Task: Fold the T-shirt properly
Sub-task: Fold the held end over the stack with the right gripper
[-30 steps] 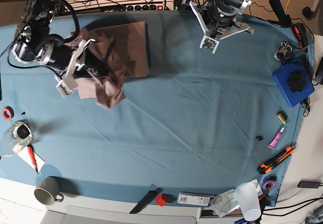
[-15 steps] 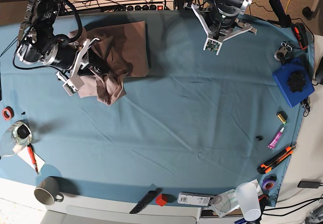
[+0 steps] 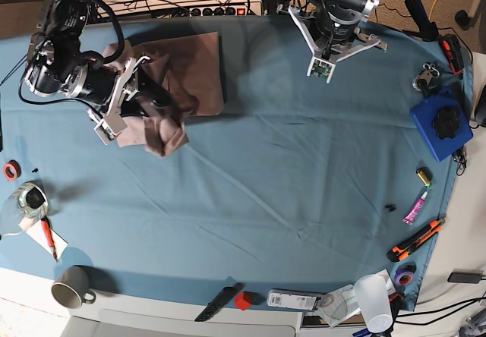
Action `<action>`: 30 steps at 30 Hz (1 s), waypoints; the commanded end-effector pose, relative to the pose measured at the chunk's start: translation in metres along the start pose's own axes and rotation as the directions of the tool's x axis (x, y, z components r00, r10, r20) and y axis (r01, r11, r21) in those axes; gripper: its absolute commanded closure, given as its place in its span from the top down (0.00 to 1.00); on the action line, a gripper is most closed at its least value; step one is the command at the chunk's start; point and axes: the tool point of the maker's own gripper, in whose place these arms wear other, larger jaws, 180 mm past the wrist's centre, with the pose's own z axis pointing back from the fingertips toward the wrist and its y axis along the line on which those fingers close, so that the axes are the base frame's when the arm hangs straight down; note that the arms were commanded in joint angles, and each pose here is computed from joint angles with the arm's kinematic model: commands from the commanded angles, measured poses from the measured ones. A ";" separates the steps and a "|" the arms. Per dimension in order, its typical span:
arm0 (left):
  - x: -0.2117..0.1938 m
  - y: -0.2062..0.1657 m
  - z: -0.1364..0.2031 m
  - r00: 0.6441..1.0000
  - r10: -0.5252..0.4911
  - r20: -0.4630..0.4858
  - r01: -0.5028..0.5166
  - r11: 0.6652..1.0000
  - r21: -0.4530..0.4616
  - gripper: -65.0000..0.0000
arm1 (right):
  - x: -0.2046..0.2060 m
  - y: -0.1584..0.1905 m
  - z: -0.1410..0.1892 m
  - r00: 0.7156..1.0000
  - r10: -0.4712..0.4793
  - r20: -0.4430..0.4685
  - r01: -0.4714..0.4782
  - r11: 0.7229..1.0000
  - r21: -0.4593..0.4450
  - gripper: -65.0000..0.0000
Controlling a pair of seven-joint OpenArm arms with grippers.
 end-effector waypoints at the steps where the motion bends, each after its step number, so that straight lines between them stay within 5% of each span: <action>1: 0.003 0.005 0.004 1.000 0.017 0.014 -0.018 0.999 0.030 0.00 | 0.018 0.008 0.005 0.997 0.021 0.069 -0.024 0.999 0.038 0.29; 5: -0.002 0.023 0.006 1.000 0.024 -0.007 -0.023 0.991 0.132 0.00 | 0.037 0.030 0.009 0.985 -0.011 0.172 -0.017 0.987 0.162 0.28; 9: -0.003 0.028 0.007 0.999 0.044 -0.006 -0.043 0.986 0.162 0.00 | 0.045 0.029 0.011 0.981 0.003 0.192 -0.035 0.987 0.160 0.28; 12: -0.002 0.028 0.006 0.999 0.044 -0.002 -0.043 0.986 0.161 0.00 | 0.054 0.014 0.017 0.977 0.034 0.208 -0.054 0.994 0.092 0.28; 16: -0.002 0.028 0.006 0.999 0.045 -0.002 -0.044 0.986 0.158 0.00 | 0.064 -0.030 0.046 0.971 0.078 0.224 -0.051 0.991 -0.124 0.28; 18: -0.002 0.026 0.006 0.999 0.049 -0.003 -0.048 0.988 0.147 0.00 | 0.055 -0.056 0.062 0.980 0.077 0.184 -0.028 0.966 -0.258 0.28; 21: 0.000 0.024 0.006 0.999 0.052 0.007 -0.052 0.989 0.135 0.00 | 0.038 -0.076 0.070 0.993 0.059 0.104 -0.018 0.932 -0.362 0.11; 23: 0.001 0.024 0.006 0.999 0.051 0.015 -0.052 0.989 0.135 0.00 | 0.024 -0.076 0.064 0.998 0.040 0.051 -0.019 0.931 -0.365 0.00; 30: 0.002 0.024 0.006 0.999 0.050 0.018 -0.052 0.989 0.136 0.00 | -0.036 -0.049 0.015 0.976 0.024 -0.216 -0.084 0.958 -0.274 0.00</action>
